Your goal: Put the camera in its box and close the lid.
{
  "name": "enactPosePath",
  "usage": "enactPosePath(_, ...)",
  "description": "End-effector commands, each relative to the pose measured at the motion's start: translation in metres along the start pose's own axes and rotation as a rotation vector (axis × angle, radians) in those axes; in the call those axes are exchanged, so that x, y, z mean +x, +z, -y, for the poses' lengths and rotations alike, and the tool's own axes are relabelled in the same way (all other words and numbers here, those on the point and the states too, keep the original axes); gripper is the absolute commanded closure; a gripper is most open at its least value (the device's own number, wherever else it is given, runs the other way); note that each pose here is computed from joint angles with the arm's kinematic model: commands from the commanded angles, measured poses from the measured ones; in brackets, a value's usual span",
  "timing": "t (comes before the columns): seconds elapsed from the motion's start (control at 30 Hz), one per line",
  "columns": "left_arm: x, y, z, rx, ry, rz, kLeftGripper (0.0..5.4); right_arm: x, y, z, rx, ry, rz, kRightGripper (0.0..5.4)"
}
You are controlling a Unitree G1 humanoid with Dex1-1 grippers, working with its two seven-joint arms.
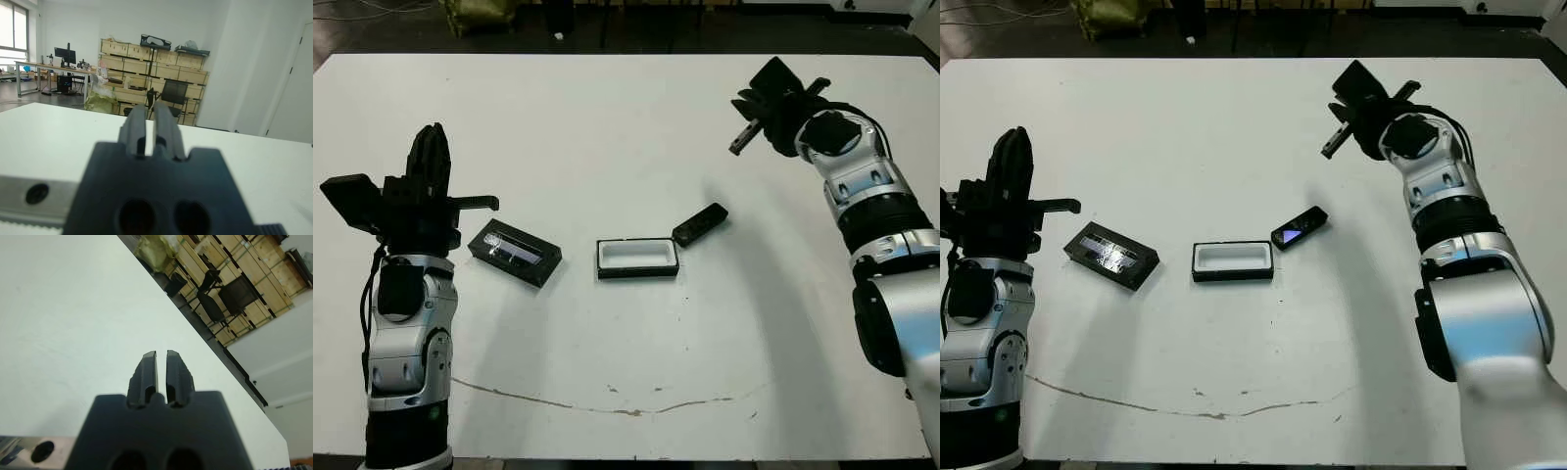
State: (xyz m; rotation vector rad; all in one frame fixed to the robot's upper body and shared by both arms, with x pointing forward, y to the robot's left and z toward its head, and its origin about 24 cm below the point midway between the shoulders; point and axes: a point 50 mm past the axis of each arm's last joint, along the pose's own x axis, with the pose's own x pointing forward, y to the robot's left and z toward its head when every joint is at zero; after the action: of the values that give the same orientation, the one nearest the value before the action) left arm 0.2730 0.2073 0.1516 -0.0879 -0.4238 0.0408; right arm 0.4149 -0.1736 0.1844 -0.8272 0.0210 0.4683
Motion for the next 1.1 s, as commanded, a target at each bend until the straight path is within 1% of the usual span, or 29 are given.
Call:
enactPosePath(0.03, -0.003, -0.005, -0.003, 0.017, 0.008, -0.031, 5.38, 0.001, -0.007, -0.013, -0.036, 0.06, -0.018, 5.4)
enactPosePath(0.27, -0.003, -0.006, -0.003, 0.031, 0.006, -0.035, 5.38, 0.001, -0.013, -0.026, -0.081, 0.149, -0.043, 5.4)
enactPosePath(0.47, -0.004, -0.006, -0.002, 0.022, 0.005, -0.032, 5.38, 0.0, -0.014, -0.031, -0.097, 0.247, -0.058, 5.4)
enactPosePath(0.57, -0.004, -0.007, -0.002, 0.022, 0.009, -0.035, 5.38, 0.0, -0.016, -0.034, -0.086, 0.31, -0.075, 5.4)
enactPosePath(0.7, -0.004, -0.007, -0.002, 0.025, 0.007, -0.039, 5.38, -0.001, -0.019, -0.04, -0.137, 0.356, -0.103, 5.4)
enactPosePath(0.87, -0.004, -0.008, -0.001, 0.026, 0.003, -0.039, 5.38, -0.002, -0.024, -0.047, -0.109, 0.392, -0.107, 5.4)
enactPosePath(0.97, -0.004, -0.008, -0.001, 0.03, 0.005, -0.043, 5.38, -0.004, -0.026, -0.048, -0.091, 0.411, -0.109, 5.4)
enactPosePath(1.1, -0.005, -0.008, -0.001, 0.034, 0.006, -0.046, 5.38, -0.006, -0.027, -0.049, -0.091, 0.443, -0.112, 5.4)
